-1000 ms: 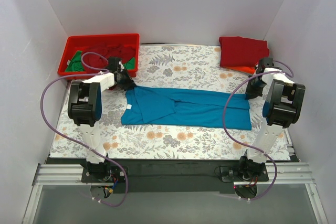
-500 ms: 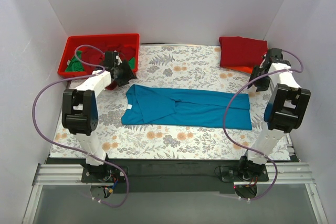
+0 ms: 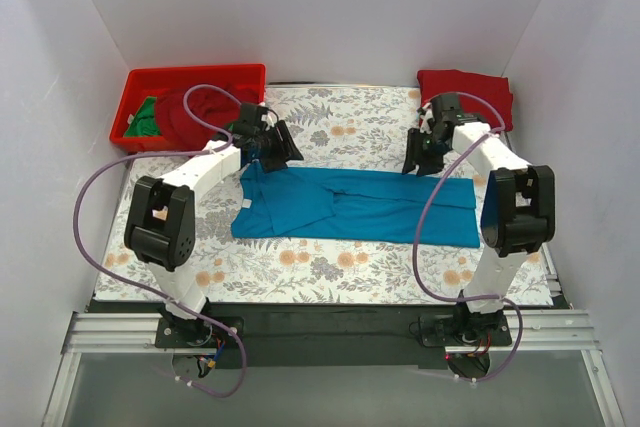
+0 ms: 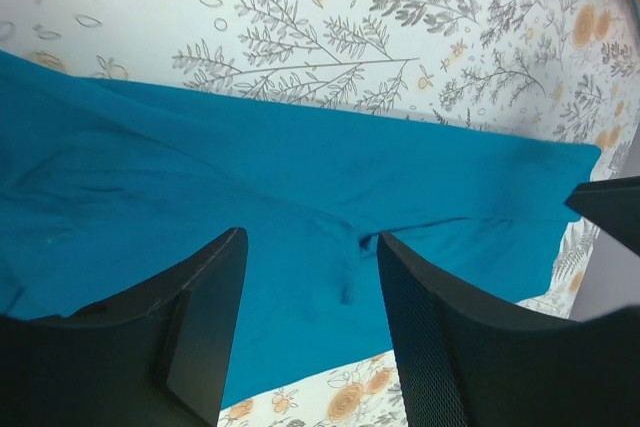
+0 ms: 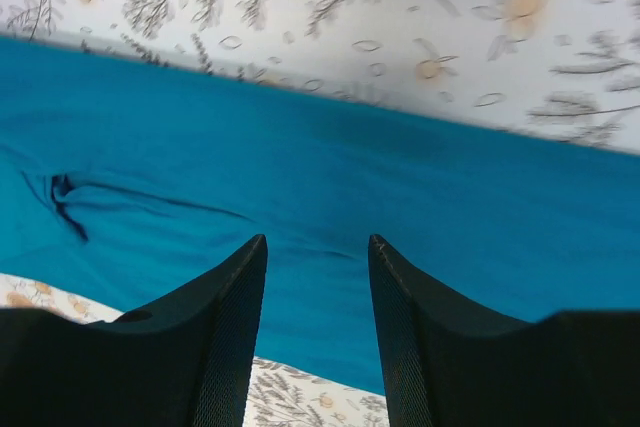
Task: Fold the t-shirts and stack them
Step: Fold the tshirt
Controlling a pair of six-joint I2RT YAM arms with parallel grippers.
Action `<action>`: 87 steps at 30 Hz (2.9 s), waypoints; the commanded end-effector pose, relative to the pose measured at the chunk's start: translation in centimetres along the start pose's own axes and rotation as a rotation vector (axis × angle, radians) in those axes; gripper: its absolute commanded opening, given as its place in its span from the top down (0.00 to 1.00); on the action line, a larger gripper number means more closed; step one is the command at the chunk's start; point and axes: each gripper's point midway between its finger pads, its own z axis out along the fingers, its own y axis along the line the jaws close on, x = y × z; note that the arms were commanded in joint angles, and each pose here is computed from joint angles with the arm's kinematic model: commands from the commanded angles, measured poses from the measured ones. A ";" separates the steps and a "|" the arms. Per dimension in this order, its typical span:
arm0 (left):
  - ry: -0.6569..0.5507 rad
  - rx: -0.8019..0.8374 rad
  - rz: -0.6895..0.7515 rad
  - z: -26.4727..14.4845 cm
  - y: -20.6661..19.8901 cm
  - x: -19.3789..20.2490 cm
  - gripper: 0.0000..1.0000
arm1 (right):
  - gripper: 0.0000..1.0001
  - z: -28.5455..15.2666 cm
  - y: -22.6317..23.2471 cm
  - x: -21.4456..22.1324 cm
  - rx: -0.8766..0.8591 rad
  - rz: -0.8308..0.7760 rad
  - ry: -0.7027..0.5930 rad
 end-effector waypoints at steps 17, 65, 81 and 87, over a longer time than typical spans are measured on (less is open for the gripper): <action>0.275 -0.002 -0.066 5.9 3.6 7.7 0.46 | 0.49 4.2 -0.9 7.6 0.021 0.073 0.183; 0.121 0.202 -0.056 6.7 -9.3 -1.9 0.41 | 0.49 1.2 0.1 6.6 -0.035 -0.084 0.122; 0.233 0.154 -0.196 13.5 -3.9 1.3 0.41 | 0.49 2.4 -0.4 10.5 -0.048 -0.026 0.182; 0.238 0.212 -0.211 16.6 -4.3 -0.6 0.41 | 0.50 2.2 0.4 12.1 -0.080 0.027 0.214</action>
